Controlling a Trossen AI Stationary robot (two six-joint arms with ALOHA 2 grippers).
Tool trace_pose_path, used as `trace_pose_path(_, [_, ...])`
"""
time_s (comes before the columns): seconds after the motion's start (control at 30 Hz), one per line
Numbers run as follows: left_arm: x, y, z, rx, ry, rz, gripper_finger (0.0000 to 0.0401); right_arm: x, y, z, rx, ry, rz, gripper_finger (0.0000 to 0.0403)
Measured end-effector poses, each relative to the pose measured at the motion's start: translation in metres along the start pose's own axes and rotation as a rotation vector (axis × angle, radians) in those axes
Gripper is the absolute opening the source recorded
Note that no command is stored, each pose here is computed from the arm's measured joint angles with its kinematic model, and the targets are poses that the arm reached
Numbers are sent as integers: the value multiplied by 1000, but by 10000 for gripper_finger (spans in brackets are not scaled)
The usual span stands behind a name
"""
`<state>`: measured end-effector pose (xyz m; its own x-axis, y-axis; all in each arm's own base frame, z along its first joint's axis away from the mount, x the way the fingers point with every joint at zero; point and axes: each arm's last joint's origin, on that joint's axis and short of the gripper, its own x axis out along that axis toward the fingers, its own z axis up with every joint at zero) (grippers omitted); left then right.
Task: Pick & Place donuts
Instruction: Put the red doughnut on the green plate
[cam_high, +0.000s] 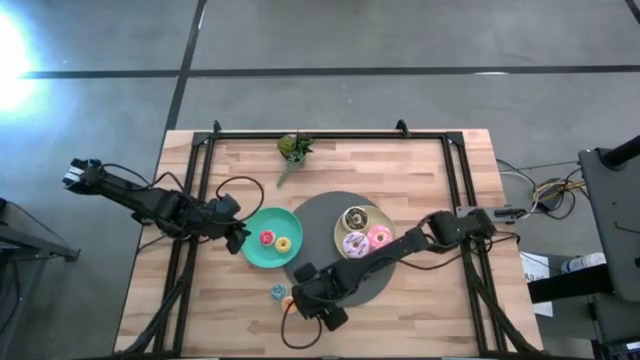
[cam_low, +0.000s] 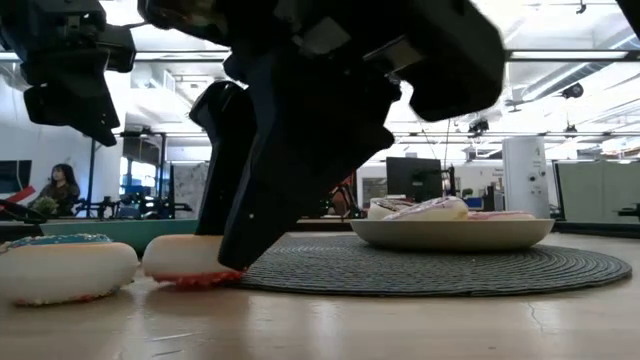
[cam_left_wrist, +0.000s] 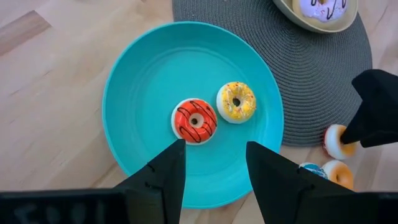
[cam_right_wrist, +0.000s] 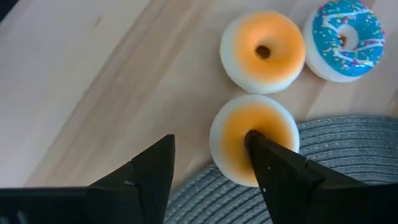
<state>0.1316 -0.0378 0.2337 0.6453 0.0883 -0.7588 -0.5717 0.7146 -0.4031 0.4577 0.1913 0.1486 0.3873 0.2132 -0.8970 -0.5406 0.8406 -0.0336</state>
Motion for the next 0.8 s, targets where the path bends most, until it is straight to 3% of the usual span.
trace_pose_path(0.23, [0,0,0,-8,-7,4,142,4,-1,-2,7,-15,-7,191])
trace_pose_path(0.6, [0,0,0,-32,-10,6,142,10,-9,-8,49,-36,-40,64])
trace_pose_path(0.8, [0,0,1,-33,-12,2,142,-7,-25,-7,95,-54,-38,21])
